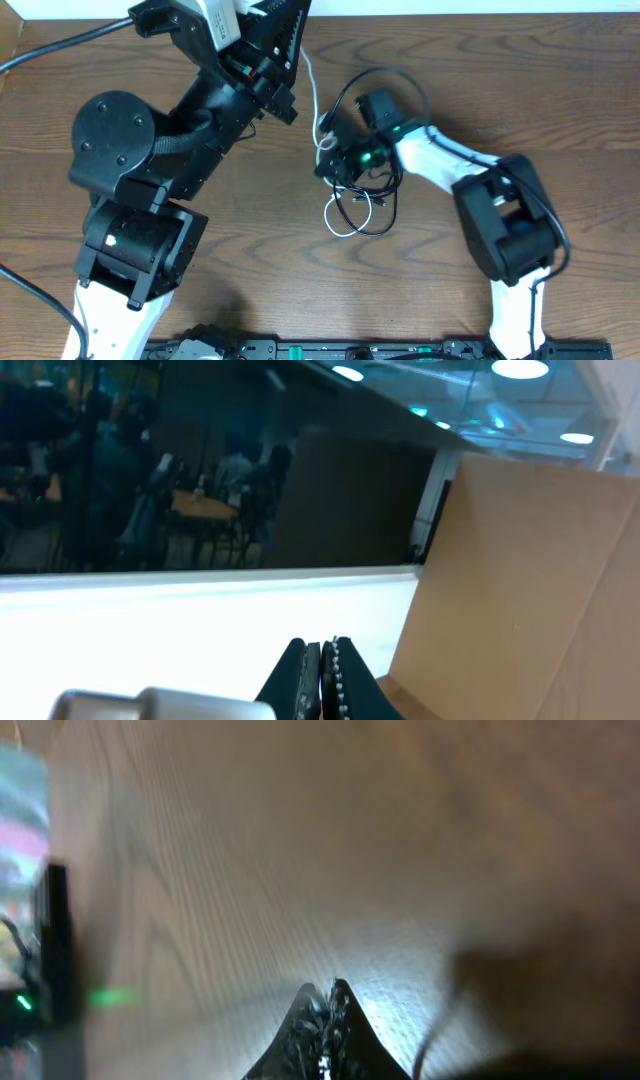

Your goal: Untangle cables

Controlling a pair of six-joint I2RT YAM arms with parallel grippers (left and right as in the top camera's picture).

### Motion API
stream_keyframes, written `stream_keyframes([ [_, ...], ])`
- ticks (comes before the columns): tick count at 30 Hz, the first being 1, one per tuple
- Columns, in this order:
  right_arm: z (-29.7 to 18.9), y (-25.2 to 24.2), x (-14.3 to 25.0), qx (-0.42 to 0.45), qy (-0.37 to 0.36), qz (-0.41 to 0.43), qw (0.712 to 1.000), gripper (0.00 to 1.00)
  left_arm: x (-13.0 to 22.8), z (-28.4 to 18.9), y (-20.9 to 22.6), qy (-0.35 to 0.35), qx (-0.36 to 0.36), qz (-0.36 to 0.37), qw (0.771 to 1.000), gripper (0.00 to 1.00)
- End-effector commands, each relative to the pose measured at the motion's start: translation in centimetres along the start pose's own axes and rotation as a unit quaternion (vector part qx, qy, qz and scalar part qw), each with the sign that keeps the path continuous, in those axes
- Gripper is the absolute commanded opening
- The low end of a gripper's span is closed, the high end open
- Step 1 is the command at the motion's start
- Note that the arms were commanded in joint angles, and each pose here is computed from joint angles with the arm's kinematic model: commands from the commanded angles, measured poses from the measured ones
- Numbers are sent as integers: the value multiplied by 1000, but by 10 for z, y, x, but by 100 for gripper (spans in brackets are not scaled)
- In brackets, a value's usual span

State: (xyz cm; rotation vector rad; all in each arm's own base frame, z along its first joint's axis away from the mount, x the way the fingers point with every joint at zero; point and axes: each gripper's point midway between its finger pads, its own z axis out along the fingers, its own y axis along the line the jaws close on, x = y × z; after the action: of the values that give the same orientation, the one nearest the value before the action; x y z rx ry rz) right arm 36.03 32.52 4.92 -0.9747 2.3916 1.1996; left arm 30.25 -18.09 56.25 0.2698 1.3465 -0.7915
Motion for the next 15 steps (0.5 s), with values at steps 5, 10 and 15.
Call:
stream_keyframes([
  [5,-152,71,-123,47,-189,-2,981,1,0,-2,6,5,-16,-2,1000,8],
  [10,-237,114,-145,86,-277,-35,956,1,12,-2,10,30,-24,-8,999,7],
  [15,-312,141,-144,149,-348,-49,924,1,41,-4,19,86,-43,-18,995,7],
])
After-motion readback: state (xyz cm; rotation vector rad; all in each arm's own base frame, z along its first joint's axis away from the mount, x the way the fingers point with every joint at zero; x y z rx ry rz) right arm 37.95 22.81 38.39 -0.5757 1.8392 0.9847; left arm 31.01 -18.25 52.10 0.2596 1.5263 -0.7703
